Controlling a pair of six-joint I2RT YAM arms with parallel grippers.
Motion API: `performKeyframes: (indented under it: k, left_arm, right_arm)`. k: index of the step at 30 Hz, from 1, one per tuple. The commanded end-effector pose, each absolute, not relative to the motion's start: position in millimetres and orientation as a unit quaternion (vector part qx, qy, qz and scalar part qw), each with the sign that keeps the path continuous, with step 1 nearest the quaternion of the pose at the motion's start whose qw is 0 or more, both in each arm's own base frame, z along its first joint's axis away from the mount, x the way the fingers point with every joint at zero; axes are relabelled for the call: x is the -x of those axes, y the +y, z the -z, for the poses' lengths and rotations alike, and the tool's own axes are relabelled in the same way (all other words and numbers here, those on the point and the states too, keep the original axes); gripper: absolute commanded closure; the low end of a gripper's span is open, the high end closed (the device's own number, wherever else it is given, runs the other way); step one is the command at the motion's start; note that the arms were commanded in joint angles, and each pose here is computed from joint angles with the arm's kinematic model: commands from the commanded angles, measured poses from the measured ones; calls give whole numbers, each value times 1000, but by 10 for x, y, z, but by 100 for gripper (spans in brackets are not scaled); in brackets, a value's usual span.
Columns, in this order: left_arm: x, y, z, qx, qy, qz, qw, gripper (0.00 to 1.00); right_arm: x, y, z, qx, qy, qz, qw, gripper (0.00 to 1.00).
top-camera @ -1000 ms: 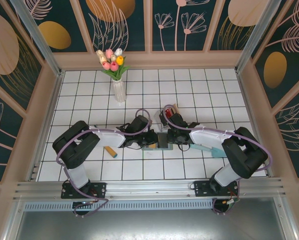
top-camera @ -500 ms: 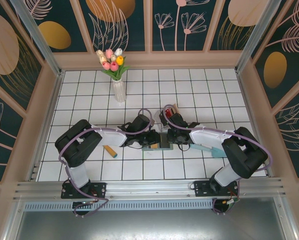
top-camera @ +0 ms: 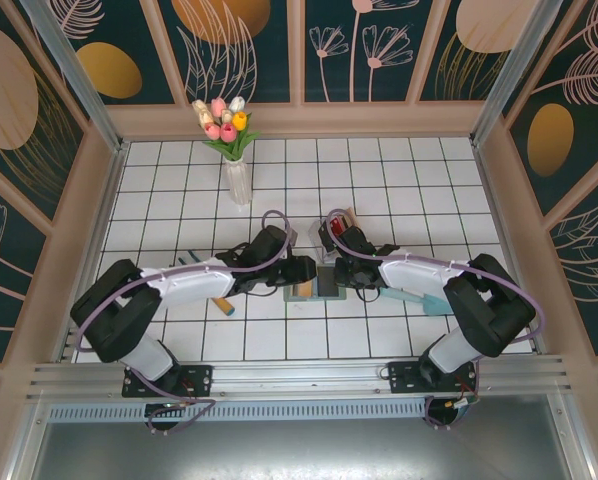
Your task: Put the credit cards into the card holder
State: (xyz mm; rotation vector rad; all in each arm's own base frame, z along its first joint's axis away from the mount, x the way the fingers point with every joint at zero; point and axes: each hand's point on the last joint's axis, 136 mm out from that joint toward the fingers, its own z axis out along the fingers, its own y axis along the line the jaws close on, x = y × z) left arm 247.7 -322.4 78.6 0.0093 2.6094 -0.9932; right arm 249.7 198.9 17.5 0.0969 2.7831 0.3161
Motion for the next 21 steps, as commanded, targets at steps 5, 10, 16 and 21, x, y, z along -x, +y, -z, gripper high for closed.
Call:
performKeyframes:
  k: [5,10,16,21]
  left_arm:
    - [-2518,-2720,-440,49,949,264,167,39]
    - [-2554,-2656,-371,68,947,268,162,36]
    - [-2513,-2795,-248,61,944,298,128,40]
    - [-2486,-2917,-224,56,938,324,109,45]
  right_arm:
    - [-2421,1743,43,-49,985,-63,152,88]
    - [-2400,1734,69,-49,986,-62,149,87]
    - [-2394,1742,83,-49,986,-64,146,87]
    - [-2390,1742,92,-49,986,-64,145,88]
